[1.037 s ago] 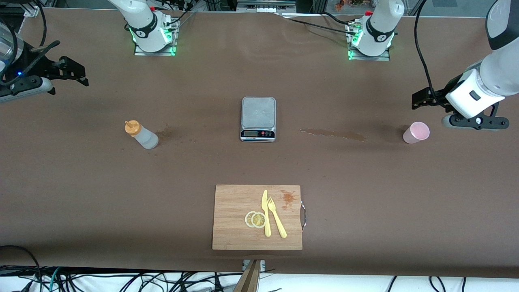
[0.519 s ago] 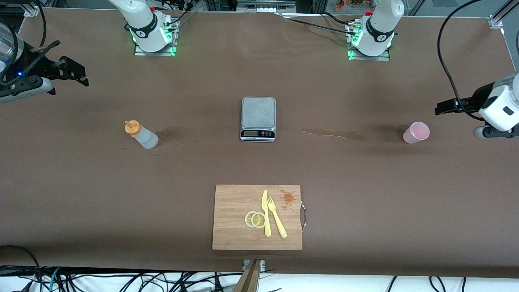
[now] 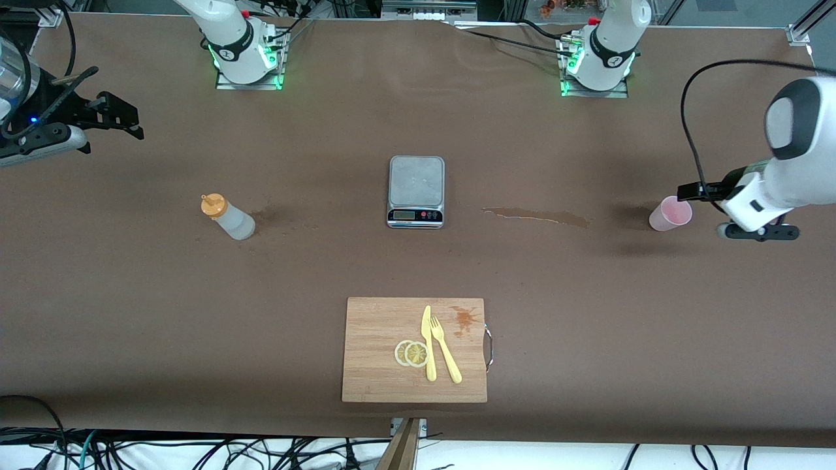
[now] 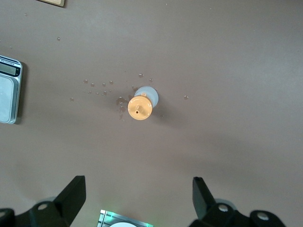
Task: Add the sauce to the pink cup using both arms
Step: 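Lower the left gripper onto the pink cup and close it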
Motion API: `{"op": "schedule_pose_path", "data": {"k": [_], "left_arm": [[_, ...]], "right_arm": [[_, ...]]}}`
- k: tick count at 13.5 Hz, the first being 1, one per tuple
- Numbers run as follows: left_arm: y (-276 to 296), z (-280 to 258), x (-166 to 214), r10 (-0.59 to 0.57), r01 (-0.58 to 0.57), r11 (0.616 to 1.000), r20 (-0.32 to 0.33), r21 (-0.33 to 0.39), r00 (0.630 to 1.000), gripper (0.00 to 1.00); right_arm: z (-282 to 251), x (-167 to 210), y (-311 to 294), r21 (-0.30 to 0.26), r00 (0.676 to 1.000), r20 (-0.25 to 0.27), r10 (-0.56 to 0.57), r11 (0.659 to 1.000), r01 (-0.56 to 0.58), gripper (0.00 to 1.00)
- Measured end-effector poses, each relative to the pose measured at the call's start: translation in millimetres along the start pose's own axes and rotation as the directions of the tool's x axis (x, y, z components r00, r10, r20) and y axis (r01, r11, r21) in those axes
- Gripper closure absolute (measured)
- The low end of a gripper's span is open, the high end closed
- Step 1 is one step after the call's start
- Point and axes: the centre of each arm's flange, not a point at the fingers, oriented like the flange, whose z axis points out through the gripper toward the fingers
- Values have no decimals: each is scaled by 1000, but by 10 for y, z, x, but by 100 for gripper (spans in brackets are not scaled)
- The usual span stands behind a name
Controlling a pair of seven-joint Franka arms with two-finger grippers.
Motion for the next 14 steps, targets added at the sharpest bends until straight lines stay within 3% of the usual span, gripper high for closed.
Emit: {"op": "schedule_pose_path", "data": {"k": [4,9,14], "left_arm": [[-170,553,-71,69,-69,997,-2,41,998,0],[-845,1109,-195,28,-26,999,-133,22,991,0],[-794,1386,-134,-2,3,1000,-107,3,994,1]], "right_arm": [[13,3,1,0,1000,0,0,1000,0,0],[23,4,2,0,1000,0,0,1000,0,0],[43,9,4,0,1000,-1,-1,1000,1,0]]}}
